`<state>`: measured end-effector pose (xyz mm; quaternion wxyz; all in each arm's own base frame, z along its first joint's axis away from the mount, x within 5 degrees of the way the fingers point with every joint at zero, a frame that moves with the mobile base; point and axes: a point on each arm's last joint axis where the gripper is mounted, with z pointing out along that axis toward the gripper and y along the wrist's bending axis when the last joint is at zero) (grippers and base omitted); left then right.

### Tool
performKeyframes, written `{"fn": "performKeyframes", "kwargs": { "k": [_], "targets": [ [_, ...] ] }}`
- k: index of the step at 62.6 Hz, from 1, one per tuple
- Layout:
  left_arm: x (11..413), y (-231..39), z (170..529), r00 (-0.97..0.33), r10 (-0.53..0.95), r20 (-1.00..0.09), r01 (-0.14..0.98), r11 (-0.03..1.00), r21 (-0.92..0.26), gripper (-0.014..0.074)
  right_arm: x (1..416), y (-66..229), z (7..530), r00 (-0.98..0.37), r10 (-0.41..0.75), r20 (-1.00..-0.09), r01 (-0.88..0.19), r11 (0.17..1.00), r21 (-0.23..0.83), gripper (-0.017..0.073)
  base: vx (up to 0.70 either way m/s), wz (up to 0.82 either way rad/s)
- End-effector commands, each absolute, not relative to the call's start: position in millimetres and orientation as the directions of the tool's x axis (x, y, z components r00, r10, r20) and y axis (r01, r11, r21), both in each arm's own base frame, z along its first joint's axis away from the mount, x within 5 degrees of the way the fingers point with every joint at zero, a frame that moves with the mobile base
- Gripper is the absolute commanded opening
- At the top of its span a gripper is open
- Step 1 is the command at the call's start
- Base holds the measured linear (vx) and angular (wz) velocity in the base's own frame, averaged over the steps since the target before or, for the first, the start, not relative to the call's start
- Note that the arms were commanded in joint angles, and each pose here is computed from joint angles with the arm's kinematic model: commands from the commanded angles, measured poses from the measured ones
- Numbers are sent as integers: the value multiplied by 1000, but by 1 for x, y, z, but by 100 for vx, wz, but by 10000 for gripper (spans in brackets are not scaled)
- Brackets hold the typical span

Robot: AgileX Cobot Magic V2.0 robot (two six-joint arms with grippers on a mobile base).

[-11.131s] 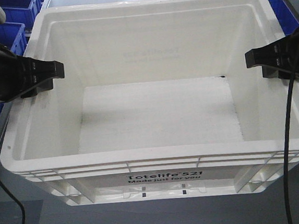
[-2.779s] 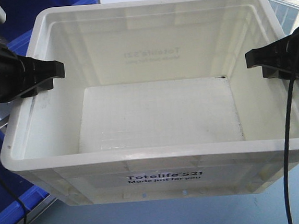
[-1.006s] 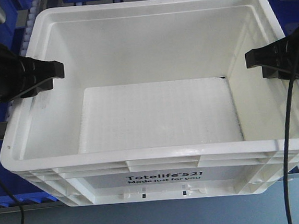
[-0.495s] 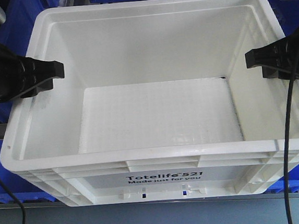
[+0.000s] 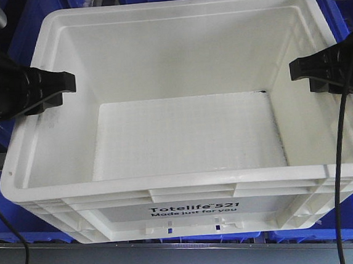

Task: Move bin from left to right shelf
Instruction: 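Carry the held crate over the other shelf's roller track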

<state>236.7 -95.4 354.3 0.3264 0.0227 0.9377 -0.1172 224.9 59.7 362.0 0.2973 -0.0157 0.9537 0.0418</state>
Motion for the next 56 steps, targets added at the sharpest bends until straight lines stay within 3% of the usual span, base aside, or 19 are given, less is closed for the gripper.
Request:
{"fn": "performKeyframes", "kwargs": {
  "k": [1, 56],
  "targets": [
    [233, -91, 384, -668, -43, -743, 166, 965, -205, 73, 225, 51, 388, -705, -28, -708, -58, 998, 19, 1, 8, 3],
    [233, -91, 384, -668, -43, -743, 166, 965, -205, 73, 225, 51, 388, -705, -28, -709, -59, 998, 19, 1, 9, 0]
  ]
}}
